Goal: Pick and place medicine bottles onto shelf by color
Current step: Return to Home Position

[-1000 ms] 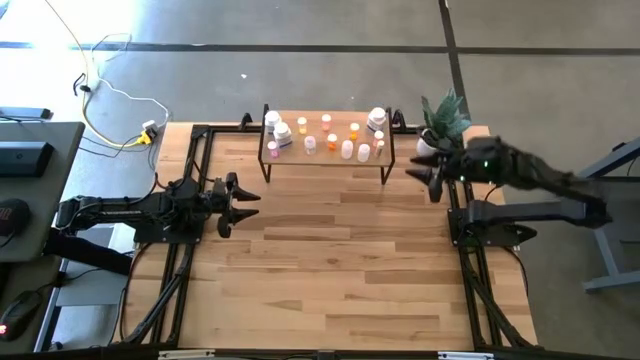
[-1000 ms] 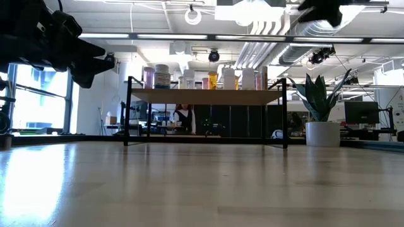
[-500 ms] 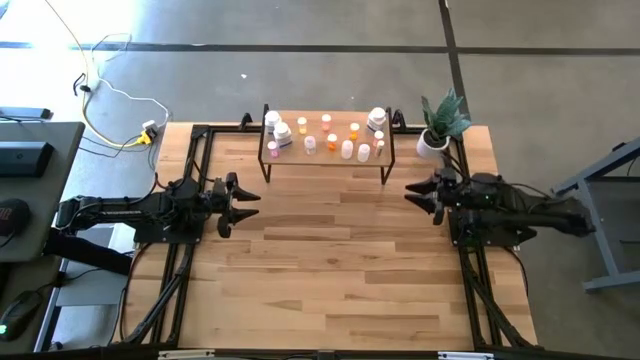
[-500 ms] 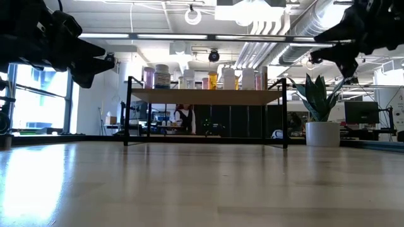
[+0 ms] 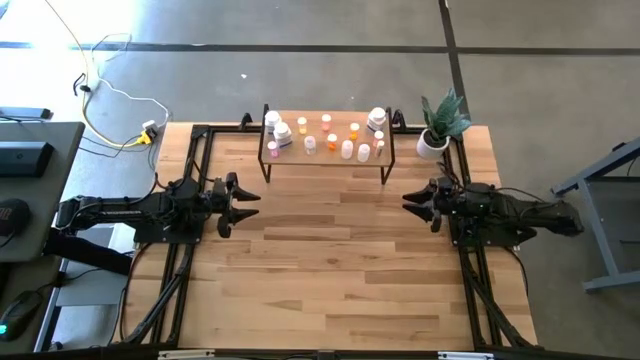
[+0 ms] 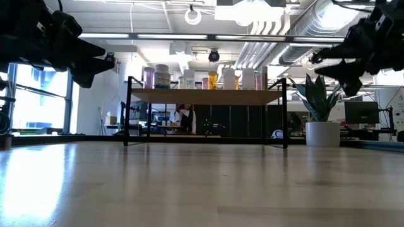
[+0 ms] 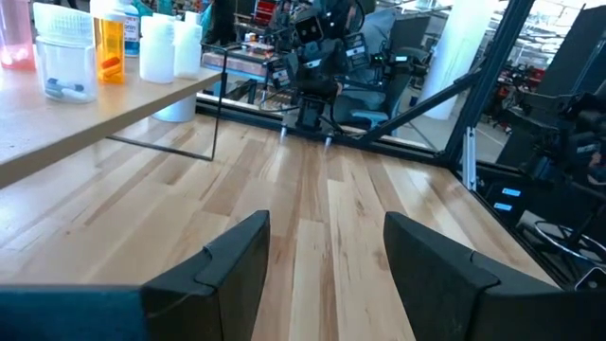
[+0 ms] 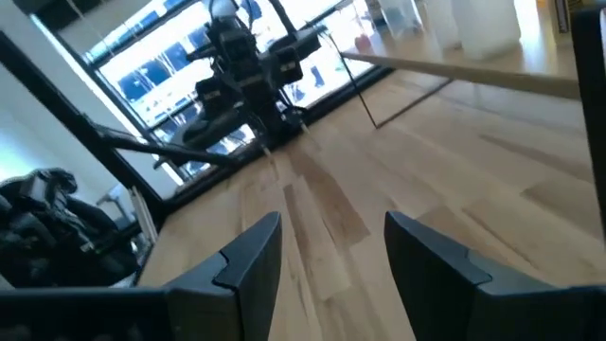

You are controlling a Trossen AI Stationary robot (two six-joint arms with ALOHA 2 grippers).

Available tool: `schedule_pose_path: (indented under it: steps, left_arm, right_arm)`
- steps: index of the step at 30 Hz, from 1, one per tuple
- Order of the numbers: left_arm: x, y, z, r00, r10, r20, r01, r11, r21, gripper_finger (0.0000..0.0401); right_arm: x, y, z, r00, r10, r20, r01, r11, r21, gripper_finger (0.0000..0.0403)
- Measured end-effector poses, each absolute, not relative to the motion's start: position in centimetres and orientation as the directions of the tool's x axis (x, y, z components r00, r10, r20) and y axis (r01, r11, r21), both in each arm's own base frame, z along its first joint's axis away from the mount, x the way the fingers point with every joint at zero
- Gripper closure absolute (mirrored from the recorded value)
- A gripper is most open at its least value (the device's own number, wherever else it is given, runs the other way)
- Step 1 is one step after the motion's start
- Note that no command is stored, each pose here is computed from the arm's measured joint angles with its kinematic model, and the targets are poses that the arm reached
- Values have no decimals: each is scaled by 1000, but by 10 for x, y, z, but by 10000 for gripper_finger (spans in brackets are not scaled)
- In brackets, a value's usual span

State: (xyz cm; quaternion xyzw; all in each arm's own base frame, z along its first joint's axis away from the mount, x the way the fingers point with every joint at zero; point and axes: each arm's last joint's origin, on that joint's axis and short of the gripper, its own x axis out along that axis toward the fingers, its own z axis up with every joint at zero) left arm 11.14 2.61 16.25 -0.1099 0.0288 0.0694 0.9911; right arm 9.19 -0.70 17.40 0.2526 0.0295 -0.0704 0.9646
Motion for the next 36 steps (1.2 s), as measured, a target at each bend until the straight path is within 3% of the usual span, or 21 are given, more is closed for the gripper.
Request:
schedule_pose_path:
  steps: [6,36]
  left_arm:
    - [111,26,162,989,130,-74,-143,966,-214,201]
    - [111,26,162,989,131,-75,-144,966,-214,201]
  right_arm:
    - [93,-8,171,985,-139,-102,172,822,543,224]
    - [93,-8,171,985,-138,-105,172,842,512,224]
